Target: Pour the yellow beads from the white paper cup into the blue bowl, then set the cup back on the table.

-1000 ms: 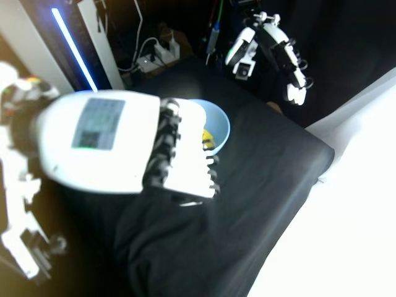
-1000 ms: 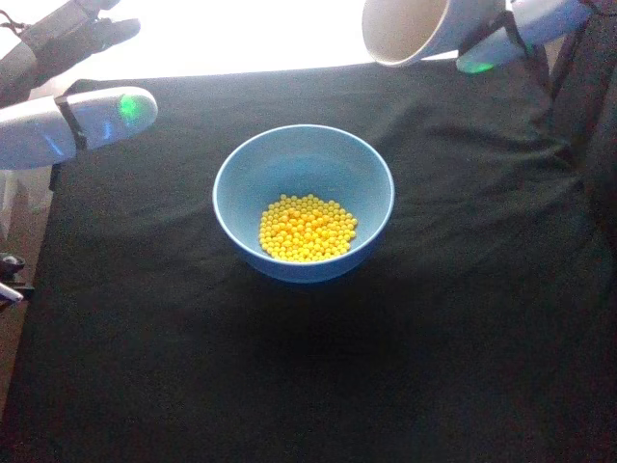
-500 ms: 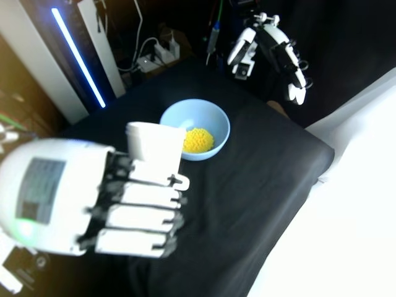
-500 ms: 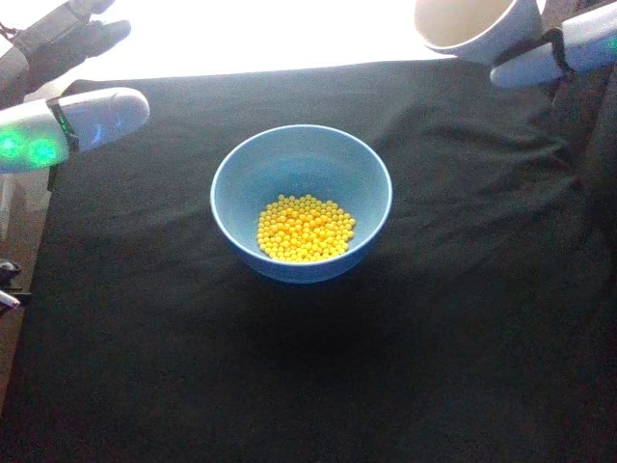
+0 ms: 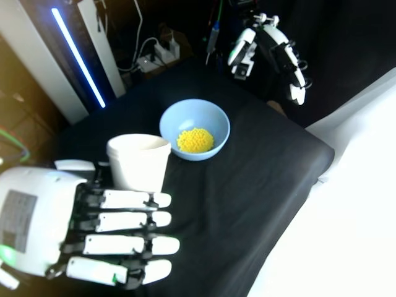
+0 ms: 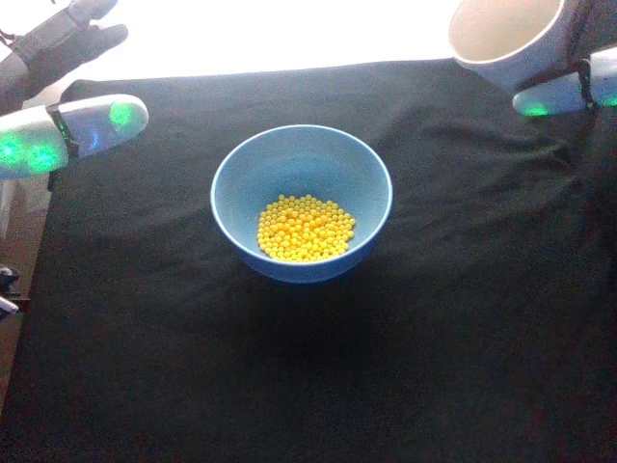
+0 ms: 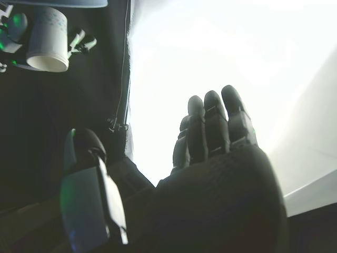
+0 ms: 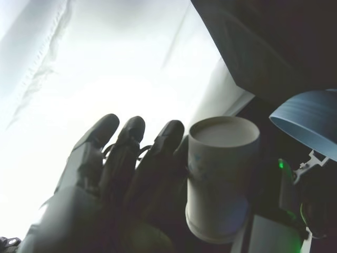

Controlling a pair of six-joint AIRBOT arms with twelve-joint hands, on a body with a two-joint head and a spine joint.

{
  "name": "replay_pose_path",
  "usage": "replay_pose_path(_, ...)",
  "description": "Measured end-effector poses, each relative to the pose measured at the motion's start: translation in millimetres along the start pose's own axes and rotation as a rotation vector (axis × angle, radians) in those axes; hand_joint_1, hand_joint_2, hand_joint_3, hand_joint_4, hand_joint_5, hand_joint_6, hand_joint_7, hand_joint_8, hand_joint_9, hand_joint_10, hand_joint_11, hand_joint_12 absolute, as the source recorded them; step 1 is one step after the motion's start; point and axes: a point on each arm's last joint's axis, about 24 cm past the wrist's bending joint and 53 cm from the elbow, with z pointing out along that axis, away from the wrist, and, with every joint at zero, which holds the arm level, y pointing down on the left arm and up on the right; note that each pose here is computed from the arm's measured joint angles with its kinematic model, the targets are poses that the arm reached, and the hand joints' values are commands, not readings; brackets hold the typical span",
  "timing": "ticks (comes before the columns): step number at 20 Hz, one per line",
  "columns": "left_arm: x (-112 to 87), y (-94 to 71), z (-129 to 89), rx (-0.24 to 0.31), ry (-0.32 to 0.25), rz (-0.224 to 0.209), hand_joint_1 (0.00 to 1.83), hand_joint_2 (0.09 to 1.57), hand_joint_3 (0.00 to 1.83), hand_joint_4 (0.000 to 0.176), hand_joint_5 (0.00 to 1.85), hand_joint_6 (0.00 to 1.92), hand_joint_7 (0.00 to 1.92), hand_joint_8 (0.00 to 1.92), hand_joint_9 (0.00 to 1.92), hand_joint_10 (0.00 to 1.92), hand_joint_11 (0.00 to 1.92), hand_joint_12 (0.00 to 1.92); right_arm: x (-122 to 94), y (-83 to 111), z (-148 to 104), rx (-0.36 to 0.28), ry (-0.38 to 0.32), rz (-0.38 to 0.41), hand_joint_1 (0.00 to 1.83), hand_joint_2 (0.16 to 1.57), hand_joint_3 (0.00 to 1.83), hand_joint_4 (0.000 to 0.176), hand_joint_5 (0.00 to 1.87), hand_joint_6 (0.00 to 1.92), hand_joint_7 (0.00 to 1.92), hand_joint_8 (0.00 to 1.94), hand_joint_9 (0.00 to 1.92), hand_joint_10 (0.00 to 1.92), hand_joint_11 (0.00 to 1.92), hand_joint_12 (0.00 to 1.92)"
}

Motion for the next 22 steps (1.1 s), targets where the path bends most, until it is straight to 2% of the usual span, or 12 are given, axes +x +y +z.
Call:
replay_pose_path(1, 0.1, 0.9, -0.7, -0.002, 0.001, 0.001, 0.59, 0.90, 0.00, 0.013, 0.12, 0.00, 0.39, 0.00, 0.23, 0.00, 0.00, 0.42, -1.6, -1.7, -2.6, 0.000, -0.008, 0.007, 1.19, 1.03, 0.00, 0.000, 1.17, 0.65, 0.95, 0.01, 0.38, 0.00, 0.00, 0.00)
replay_pose_path(2, -0.1, 2.6, -1.7, -0.008, -0.001, -0.001, 0.59, 0.91, 0.00, 0.004, 0.11, 0.00, 0.40, 0.00, 0.24, 0.00, 0.00, 0.46, -3.3, -4.3, -5.5, 0.003, -0.015, 0.011, 1.19, 1.04, 0.00, 0.000, 1.16, 0.67, 0.74, 0.00, 0.35, 0.00, 0.04, 0.03)
replay_pose_path(3, 0.2, 3.3, -2.2, -0.010, 0.000, -0.003, 0.59, 0.91, 0.00, 0.002, 0.12, 0.00, 0.40, 0.00, 0.26, 0.01, 0.00, 0.50, -11.6, -12.0, -12.8, 0.012, -0.052, 0.039, 1.19, 1.05, 0.00, 0.000, 1.11, 0.75, 0.86, 0.01, 0.38, 0.00, 0.02, 0.22)
replay_pose_path(7, -0.3, 3.5, -2.3, -0.010, -0.002, -0.004, 0.58, 0.92, 0.00, 0.000, 0.12, 0.00, 0.40, 0.00, 0.26, 0.01, 0.00, 0.51, -11.1, -30.9, -27.6, 0.048, -0.082, 0.079, 1.19, 1.03, 0.00, 0.000, 1.18, 0.64, 0.71, 0.00, 0.34, 0.00, 0.00, 0.44)
replay_pose_path(9, 0.3, 3.7, -2.3, -0.011, -0.002, -0.005, 0.59, 0.91, 0.00, 0.004, 0.12, 0.00, 0.40, 0.00, 0.26, 0.01, 0.00, 0.50, -8.9, -40.1, -33.8, 0.060, -0.101, 0.104, 1.20, 1.02, 0.00, 0.000, 1.19, 0.61, 0.94, 0.06, 0.37, 0.01, 0.00, 0.34)
replay_pose_path(11, 0.9, 4.1, -2.3, -0.012, -0.001, -0.007, 0.61, 0.91, 0.00, 0.003, 0.12, 0.00, 0.39, 0.00, 0.26, 0.00, 0.00, 0.51, -6.2, -47.4, -39.3, 0.065, -0.119, 0.126, 1.19, 1.03, 0.00, 0.000, 1.17, 0.65, 0.77, 0.00, 0.35, 0.01, 0.00, 0.34)
replay_pose_path(13, 0.3, 4.2, -2.3, -0.012, -0.004, -0.008, 0.62, 0.90, 0.00, 0.011, 0.11, 0.00, 0.38, 0.00, 0.25, 0.00, 0.00, 0.50, -3.1, -54.9, -45.7, 0.076, -0.135, 0.149, 1.18, 1.02, 0.00, 0.000, 1.21, 0.58, 0.90, 0.02, 0.38, 0.01, 0.00, 0.51)
replay_pose_path(18, 1.8, 5.5, -2.9, -0.015, 0.000, -0.008, 0.61, 0.89, 0.00, 0.007, 0.12, 0.00, 0.36, 0.00, 0.25, 0.01, 0.00, 0.47, -9.1, -70.0, -63.0, 0.097, -0.204, 0.191, 1.19, 1.03, 0.00, 0.000, 1.17, 0.64, 0.85, 0.01, 0.34, 0.00, 0.00, 0.32)
replay_pose_path(19, 2.5, 5.9, -2.9, -0.016, 0.001, -0.009, 0.62, 0.90, 0.00, 0.000, 0.12, 0.00, 0.36, 0.00, 0.25, 0.00, 0.00, 0.50, -8.0, -70.3, -63.9, 0.092, -0.211, 0.198, 1.24, 1.09, 0.00, 0.000, 1.19, 0.69, 0.88, 0.79, 0.34, 0.00, 0.00, 0.12)
replay_pose_path(20, 2.9, 6.3, -2.9, -0.017, 0.001, -0.011, 0.63, 0.91, 0.00, 0.000, 0.12, 0.00, 0.36, 0.00, 0.26, 0.01, 0.00, 0.50, -5.7, -72.8, -66.0, 0.092, -0.217, 0.205, 1.20, 1.04, 0.00, 0.000, 1.19, 0.63, 0.86, 0.48, 0.32, 0.01, 0.00, 0.02)
replay_pose_path(21, 3.2, 6.4, -3.3, -0.016, 0.002, -0.010, 0.63, 0.91, 0.00, 0.000, 0.12, 0.00, 0.37, 0.01, 0.27, 0.01, 0.00, 0.50, 0.0, -76.5, -68.2, 0.097, -0.217, 0.216, 1.25, 1.08, 0.00, 0.000, 1.20, 0.68, 0.86, 0.92, 0.34, 0.01, 0.00, 0.00)
replay_pose_path(22, 3.1, 7.0, -3.3, -0.019, 0.002, -0.010, 0.63, 0.92, 0.01, 0.000, 0.12, 0.00, 0.38, 0.01, 0.27, 0.01, 0.00, 0.50, 7.1, -81.6, -70.9, 0.107, -0.216, 0.232, 1.23, 1.14, 0.00, 0.000, 1.07, 0.95, 0.77, 1.13, 0.34, 0.02, 0.03, 0.02)
